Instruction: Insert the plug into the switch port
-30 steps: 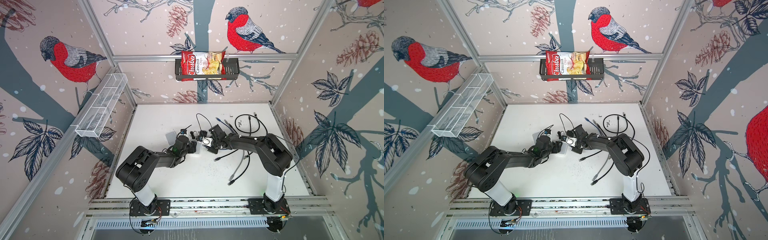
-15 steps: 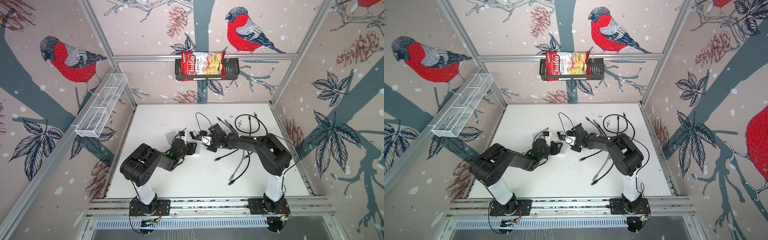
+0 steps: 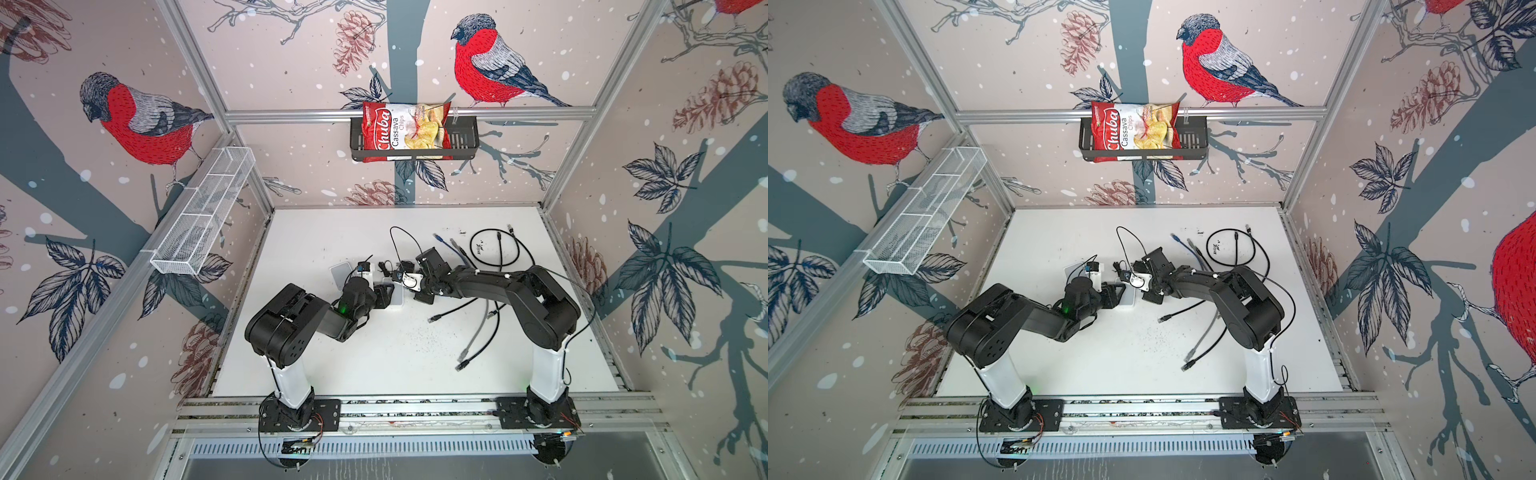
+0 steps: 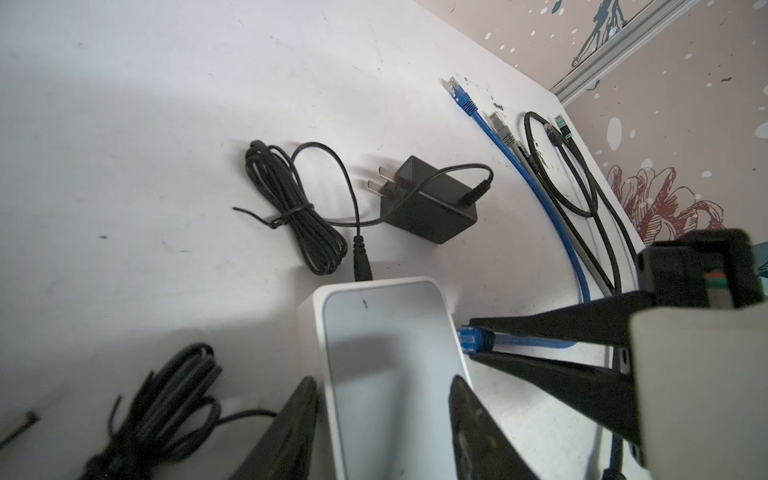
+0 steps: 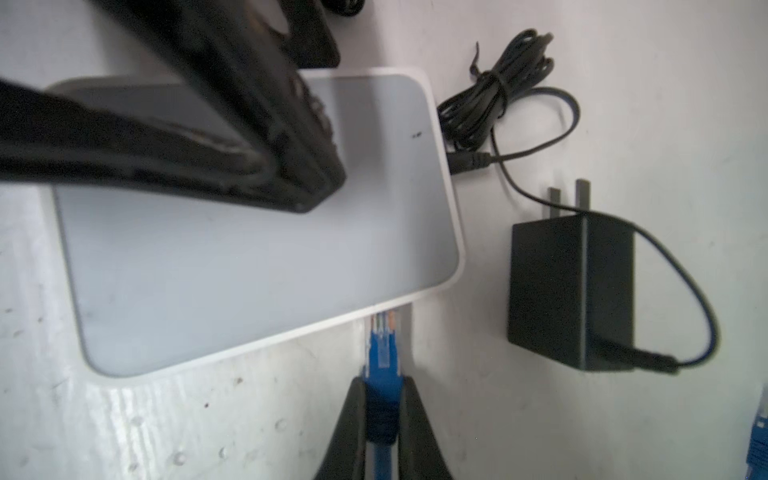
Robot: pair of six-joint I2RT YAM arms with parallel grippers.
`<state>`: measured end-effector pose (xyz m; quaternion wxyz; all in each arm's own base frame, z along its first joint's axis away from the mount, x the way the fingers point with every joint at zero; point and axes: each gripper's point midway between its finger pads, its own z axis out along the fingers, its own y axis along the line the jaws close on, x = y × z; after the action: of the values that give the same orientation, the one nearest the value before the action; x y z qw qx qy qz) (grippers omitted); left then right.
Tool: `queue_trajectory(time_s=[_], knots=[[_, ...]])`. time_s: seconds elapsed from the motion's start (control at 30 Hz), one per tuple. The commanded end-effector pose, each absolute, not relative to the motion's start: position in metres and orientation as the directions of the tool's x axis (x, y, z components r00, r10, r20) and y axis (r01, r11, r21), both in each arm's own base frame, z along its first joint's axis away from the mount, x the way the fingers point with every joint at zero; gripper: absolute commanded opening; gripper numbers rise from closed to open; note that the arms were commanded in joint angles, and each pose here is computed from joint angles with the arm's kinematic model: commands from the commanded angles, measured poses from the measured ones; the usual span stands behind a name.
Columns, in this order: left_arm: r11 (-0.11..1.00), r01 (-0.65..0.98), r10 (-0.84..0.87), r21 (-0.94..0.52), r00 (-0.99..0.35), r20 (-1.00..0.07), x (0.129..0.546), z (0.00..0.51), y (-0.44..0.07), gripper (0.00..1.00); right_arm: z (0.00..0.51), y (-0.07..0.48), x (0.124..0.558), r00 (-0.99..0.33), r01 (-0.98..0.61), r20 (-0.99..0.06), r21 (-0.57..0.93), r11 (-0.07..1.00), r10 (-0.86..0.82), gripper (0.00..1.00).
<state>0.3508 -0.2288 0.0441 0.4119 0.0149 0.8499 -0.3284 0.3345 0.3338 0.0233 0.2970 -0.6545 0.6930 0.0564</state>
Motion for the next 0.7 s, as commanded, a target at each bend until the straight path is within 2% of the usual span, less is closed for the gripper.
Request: queue_trajectory(time_s=[0.0,0.27,0.67], knots=[[0.775,0.308,-0.235,-0.551,-0.670,-0.704,0.348,0.044,-0.231,0.51,0.038,0.349,0.328,0.097,-0.942,-0.541,-0.322,0.099,-0.835,0.03],[0.818,0.281,-0.201,-0.502,-0.678,-0.707,0.351,0.041,-0.223,0.55,0.044,0.358,0.293,0.135,-0.959,-0.592,-0.279,0.044,-0.795,0.04],[0.865,0.316,-0.080,-0.390,-0.680,-0.729,0.349,0.041,-0.216,0.61,0.036,0.344,0.300,0.032,-0.961,-0.588,-0.239,0.136,-0.808,0.03]])
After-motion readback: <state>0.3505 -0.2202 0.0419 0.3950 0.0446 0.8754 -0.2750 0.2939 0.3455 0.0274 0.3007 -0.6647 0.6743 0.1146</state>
